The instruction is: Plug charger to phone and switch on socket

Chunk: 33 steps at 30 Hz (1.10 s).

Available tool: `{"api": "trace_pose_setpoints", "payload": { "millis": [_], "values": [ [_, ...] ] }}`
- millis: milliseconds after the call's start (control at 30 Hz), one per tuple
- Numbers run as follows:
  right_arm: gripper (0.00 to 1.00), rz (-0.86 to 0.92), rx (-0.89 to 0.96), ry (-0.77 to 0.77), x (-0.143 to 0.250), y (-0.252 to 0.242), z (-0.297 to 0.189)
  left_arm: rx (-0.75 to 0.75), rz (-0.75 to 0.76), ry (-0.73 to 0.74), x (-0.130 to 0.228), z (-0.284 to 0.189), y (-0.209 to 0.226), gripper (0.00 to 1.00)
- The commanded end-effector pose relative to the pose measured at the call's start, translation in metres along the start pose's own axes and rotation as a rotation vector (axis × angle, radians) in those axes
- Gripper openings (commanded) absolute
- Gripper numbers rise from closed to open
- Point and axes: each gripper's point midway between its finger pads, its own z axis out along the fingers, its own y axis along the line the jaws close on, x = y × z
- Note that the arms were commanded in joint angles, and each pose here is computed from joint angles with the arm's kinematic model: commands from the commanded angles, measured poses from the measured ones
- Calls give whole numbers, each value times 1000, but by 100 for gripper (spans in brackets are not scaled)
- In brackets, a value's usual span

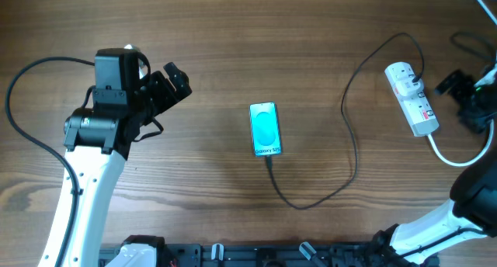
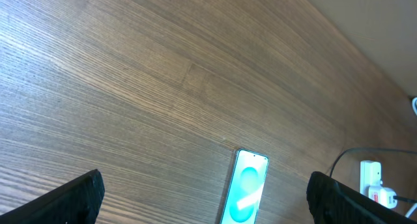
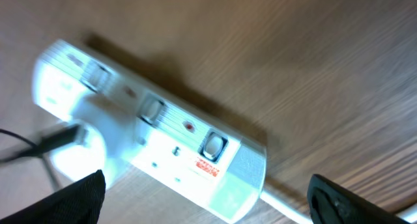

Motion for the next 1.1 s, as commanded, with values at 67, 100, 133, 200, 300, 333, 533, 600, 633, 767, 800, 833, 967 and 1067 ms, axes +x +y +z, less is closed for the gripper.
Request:
{"api": "trace_pose_setpoints", "payload": {
  "millis": [67, 100, 133, 200, 300, 333, 533, 600, 633, 767, 800, 833, 967, 1067],
  "values": [
    [100, -45, 30, 34, 1, -5, 8, -10, 20, -15, -3, -2, 2, 100],
    [100, -39, 38, 72, 6, -8, 20, -10, 20, -15, -3, -2, 2, 100],
    [100, -31, 42, 110, 12, -11, 31, -9, 20, -15, -3, -2, 2, 100],
    [100, -18, 53, 175, 22, -18, 53, -10, 20, -15, -3, -2, 2, 100],
    [100, -12, 60, 207, 26, -23, 73, -10, 20, -15, -3, -2, 2, 100],
    [100, -9, 62, 216, 27, -24, 79, -9, 20, -15, -3, -2, 2, 100],
    [100, -9, 49, 197, 21, -23, 87, -9, 20, -15, -3, -2, 2, 100],
    [100, -12, 35, 177, 16, -20, 88, -10, 20, -15, -3, -2, 2, 100],
    [100, -15, 1, 168, 14, -14, 89, -9, 20, -15, -3, -2, 2, 100],
    [100, -14, -54, 158, 10, -5, 89, -9, 20, -15, -3, -2, 2, 100],
    [100, -15, -54, 158, 10, -5, 89, -9, 20, -15, -3, -2, 2, 100],
    [100, -14, -54, 158, 10, -5, 89, -10, 20, -15, -3, -2, 2, 100],
    [99, -14, -58, 157, 10, -4, 89, -9, 20, -15, -3, -2, 2, 100],
    [100, -15, -59, 155, 10, -4, 89, -9, 20, -15, -3, -2, 2, 100]
  ]
}}
